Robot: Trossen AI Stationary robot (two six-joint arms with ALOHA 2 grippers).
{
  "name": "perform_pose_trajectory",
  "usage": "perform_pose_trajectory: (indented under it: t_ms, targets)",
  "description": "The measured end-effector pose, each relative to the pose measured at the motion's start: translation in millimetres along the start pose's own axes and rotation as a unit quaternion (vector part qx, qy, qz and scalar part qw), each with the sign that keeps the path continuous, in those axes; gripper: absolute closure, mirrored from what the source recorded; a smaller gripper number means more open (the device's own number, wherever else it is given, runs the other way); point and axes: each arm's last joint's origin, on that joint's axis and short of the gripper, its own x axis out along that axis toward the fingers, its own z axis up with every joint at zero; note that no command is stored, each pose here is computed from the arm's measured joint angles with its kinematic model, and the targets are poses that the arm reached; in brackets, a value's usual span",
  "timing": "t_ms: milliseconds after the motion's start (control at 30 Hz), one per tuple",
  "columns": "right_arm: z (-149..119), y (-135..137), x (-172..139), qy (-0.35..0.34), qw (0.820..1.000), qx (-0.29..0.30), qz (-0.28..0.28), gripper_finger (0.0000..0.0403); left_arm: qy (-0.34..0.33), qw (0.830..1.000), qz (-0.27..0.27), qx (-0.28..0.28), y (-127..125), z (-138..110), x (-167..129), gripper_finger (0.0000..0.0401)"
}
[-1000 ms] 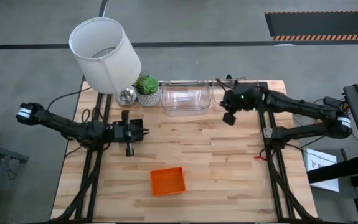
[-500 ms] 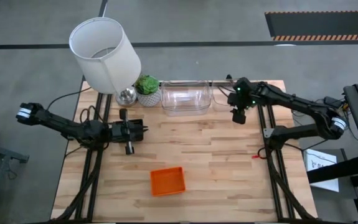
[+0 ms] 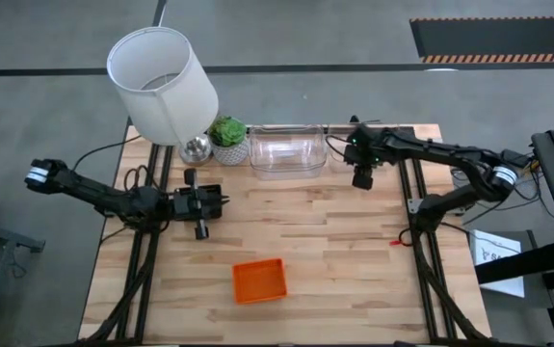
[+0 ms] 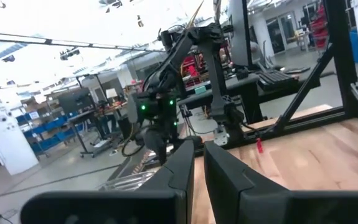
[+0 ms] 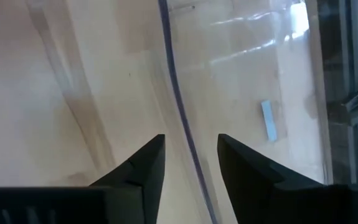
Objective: Stack baskets by color
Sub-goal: Stack the transparent bin on the stacked transparent bins
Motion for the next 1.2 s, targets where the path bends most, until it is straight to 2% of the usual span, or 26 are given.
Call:
perform_pose_trajectory:
  t_ms: [167, 433, 667, 1000, 1200]
  targets:
    - [2.7, -0.3, 11.4, 0.017, 1.0, -0.006, 0.005, 0.0293, -0.002, 1.0, 0.001, 0.004, 0.2, 0.3, -0.1, 0.0382]
    - [3.4, 1.7, 30.1, 0.051, 0.998, -0.031, 0.024, 0.0386, 0.004, 1.0, -0.003, 0.005, -1.5, -1.7, 1.5, 0.0382]
    - [3.0, 1.5, 27.7, 0.048, 0.998, -0.028, 0.022, 0.0394, 0.014, 1.0, -0.008, 0.008, -4.1, -5.2, 4.0, 0.0382]
    - [-0.4, 0.6, 5.6, 0.022, 1.0, -0.02, 0.004, 0.0394, 0.022, 1.0, -0.011, 0.011, -6.3, -7.9, 6.1, 0.0382]
    - [-4.5, 2.6, -4.4, 0.028, 0.999, -0.011, -0.01, 0.0394, 0.021, 1.0, -0.011, 0.01, -6.3, -7.8, 6.0, 0.0382]
